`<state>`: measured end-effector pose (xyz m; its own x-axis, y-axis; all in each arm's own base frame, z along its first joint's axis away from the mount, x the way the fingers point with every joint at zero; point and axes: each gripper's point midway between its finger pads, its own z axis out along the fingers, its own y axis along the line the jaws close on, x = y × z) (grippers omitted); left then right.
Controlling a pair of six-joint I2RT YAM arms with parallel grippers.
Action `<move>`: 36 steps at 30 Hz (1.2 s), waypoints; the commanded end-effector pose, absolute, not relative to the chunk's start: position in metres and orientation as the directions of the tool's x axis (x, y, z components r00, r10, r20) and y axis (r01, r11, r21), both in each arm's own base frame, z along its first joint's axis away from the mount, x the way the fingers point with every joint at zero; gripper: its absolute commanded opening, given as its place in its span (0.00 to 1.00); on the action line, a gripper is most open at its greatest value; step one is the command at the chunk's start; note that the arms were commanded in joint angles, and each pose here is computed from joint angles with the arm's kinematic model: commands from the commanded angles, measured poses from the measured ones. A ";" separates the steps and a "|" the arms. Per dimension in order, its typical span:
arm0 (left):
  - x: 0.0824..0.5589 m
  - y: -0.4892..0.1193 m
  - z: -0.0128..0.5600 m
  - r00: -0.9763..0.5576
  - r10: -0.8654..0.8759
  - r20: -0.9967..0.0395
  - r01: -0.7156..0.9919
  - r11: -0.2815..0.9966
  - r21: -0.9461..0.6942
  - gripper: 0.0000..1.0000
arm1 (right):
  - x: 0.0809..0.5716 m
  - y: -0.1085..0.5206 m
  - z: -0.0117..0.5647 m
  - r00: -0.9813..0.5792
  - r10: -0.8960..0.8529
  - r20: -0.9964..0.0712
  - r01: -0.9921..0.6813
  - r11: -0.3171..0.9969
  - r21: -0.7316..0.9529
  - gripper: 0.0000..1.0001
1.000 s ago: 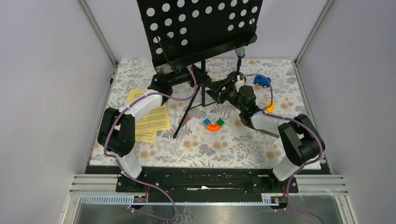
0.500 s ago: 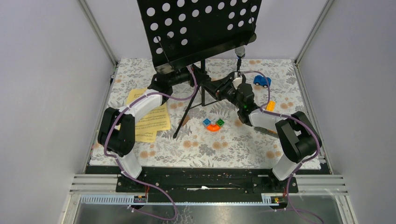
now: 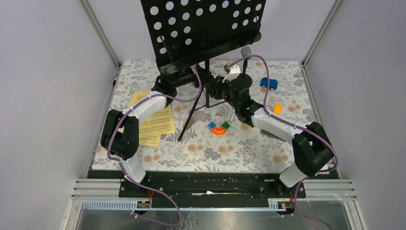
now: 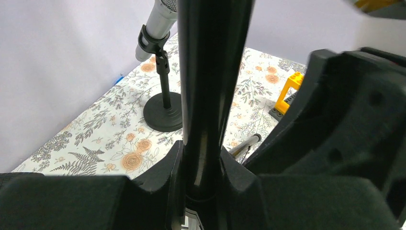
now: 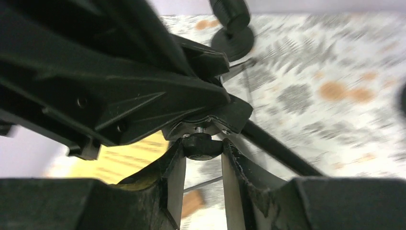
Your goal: Pack up the instrument practice props
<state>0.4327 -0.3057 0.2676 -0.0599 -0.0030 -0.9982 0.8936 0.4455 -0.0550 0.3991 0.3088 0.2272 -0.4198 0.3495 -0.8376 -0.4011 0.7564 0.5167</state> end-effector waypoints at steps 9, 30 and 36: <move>0.427 -0.303 0.214 -0.327 0.025 -0.945 0.836 0.475 -0.277 0.00 | 0.393 0.262 0.197 0.156 -0.820 -0.551 -0.287 0.496 -0.820 0.10; 0.430 -0.300 0.213 -0.333 0.018 -0.943 0.828 0.485 -0.283 0.00 | 0.371 0.203 0.275 -0.044 0.369 -0.928 -0.292 0.884 0.366 0.67; 0.430 -0.301 0.214 -0.334 0.018 -0.942 0.828 0.482 -0.285 0.00 | 0.373 0.223 0.282 -0.355 0.681 -0.641 -0.337 0.546 0.767 0.64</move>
<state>0.4251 -0.3131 0.2677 -0.0607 -0.0022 -0.9982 0.9094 0.4121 -0.0562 0.3890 0.1754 0.2730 -0.0468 0.4064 -0.9125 -0.2505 0.8795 0.4045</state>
